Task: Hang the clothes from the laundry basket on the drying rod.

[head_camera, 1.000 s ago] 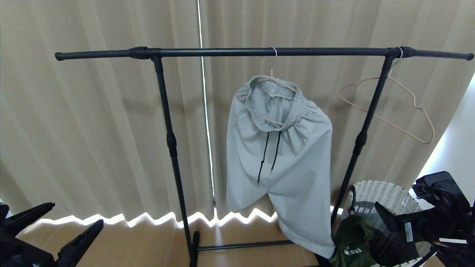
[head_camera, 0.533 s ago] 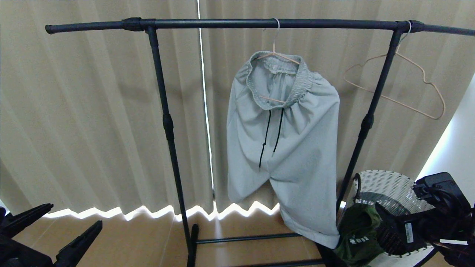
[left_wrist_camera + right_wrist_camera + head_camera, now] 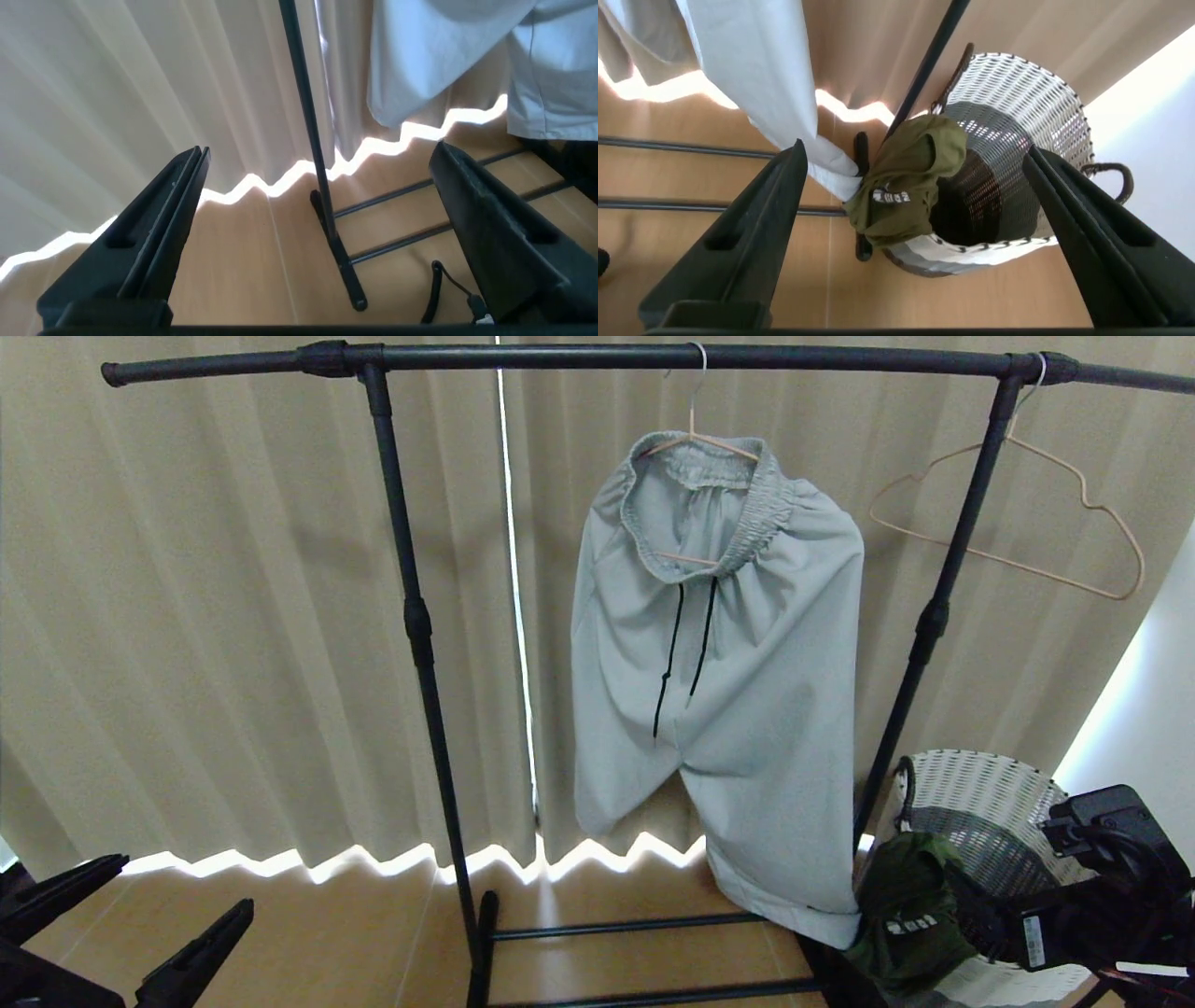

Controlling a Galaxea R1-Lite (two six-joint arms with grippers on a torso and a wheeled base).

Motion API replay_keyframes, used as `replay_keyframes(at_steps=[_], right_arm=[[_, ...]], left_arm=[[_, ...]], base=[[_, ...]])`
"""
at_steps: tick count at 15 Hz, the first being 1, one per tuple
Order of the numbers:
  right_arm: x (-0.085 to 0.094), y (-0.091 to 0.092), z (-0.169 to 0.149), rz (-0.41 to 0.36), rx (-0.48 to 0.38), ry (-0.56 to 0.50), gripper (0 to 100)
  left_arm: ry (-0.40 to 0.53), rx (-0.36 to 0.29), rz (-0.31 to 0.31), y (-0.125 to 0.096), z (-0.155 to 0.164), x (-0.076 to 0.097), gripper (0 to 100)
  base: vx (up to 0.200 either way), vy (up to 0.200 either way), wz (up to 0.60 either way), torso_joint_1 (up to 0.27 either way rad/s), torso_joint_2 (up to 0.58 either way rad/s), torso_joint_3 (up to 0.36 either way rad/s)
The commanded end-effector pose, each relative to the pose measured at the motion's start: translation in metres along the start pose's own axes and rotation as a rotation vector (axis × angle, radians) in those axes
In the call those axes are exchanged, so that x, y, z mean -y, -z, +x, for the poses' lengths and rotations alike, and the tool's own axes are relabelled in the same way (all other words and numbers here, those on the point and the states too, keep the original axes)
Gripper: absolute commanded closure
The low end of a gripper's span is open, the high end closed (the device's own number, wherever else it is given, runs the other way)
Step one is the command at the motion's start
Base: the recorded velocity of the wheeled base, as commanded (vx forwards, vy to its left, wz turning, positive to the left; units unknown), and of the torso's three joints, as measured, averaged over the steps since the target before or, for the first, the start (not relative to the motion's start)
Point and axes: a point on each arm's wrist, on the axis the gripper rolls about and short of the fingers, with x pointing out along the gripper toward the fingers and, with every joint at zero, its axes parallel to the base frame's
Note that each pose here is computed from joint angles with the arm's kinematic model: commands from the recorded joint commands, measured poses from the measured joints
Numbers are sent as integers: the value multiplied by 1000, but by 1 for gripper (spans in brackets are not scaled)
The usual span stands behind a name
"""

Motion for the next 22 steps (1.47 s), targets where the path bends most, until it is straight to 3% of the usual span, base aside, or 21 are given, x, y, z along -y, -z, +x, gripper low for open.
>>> replay_keyframes(at_steps=[1, 7, 19, 22], right_arm=[[1, -1, -2, 3, 10, -1, 0], [0, 0, -2, 0, 3, -2, 0], [1, 2, -3, -2, -3, -5, 0], [1, 8, -6, -9, -19, -4, 0]], left_arm=[[-6, 24, 1, -1, -4, 0, 0], [-5, 26, 25, 2, -7, 1, 0], [-4, 20, 25, 4, -7, 1, 0], [-8, 35, 27, 2, -9, 1, 0]], base=[[0, 0, 0, 0, 0, 0], [0, 0, 0, 0, 0, 0], [0, -200, 0, 1, 3, 4], [0, 0, 0, 0, 0, 0]])
